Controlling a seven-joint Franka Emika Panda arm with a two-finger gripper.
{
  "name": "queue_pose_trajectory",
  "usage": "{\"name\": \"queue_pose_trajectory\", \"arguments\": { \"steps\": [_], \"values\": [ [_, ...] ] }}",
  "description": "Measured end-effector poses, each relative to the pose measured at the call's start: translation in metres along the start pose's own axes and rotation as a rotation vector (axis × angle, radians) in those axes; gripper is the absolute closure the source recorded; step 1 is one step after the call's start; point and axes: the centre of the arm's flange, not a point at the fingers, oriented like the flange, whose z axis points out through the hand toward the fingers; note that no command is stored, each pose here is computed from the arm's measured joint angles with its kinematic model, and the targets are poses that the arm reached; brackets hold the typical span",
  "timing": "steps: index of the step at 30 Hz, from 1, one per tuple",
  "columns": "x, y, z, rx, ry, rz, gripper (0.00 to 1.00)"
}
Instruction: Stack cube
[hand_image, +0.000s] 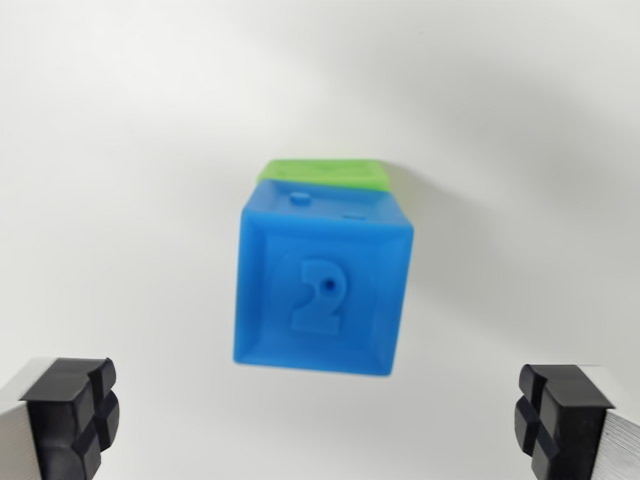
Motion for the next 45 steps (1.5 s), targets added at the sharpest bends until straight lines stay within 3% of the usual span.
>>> {"name": "queue_pose_trajectory", "arguments": {
  "steps": [29,45],
  "values": [
    [0.000,-0.001,-0.122,0.0004,0.0014,0.000,0.00],
    [0.001,-0.001,-0.174,0.0002,0.0014,0.000,0.00]
  ]
}}
